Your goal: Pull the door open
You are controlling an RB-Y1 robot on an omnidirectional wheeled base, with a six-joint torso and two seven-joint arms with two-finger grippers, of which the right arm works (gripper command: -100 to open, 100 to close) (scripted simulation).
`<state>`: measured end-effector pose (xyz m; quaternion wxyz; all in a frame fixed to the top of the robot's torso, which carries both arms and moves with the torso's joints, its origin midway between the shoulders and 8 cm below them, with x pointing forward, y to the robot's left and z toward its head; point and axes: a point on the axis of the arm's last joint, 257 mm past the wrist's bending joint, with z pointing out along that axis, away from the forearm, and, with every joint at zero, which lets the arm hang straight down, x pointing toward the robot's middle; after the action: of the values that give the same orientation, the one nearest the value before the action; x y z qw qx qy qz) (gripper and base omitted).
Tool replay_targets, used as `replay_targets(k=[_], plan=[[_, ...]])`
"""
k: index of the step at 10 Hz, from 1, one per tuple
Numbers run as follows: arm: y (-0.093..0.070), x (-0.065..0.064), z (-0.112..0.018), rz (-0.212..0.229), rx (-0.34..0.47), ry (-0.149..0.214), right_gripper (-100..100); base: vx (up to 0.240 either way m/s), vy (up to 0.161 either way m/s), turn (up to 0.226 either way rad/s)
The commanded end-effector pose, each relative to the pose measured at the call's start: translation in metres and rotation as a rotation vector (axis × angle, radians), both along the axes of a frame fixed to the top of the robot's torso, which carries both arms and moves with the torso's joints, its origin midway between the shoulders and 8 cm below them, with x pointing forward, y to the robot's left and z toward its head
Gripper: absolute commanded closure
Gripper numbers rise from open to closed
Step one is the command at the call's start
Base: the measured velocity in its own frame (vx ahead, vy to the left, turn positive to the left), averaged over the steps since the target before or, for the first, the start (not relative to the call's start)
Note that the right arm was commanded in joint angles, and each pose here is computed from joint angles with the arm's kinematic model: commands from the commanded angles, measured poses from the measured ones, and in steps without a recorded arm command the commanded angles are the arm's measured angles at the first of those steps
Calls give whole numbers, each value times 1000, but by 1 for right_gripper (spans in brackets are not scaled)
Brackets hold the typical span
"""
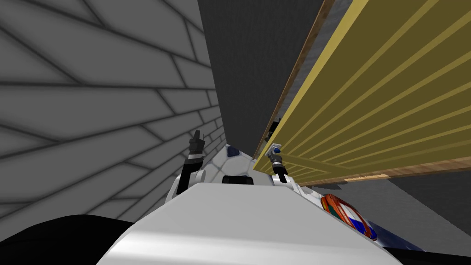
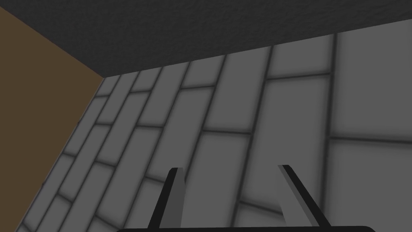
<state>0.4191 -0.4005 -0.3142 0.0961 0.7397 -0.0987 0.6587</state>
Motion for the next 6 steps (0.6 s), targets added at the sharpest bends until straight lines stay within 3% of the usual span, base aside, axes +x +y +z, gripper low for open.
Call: replay_targets(k=[1,6], plan=[[-3,0,3,-2,-9,-5,100,7,10,-27],[-3,0,3,-2,-9,-5,100,-4,5,-1]])
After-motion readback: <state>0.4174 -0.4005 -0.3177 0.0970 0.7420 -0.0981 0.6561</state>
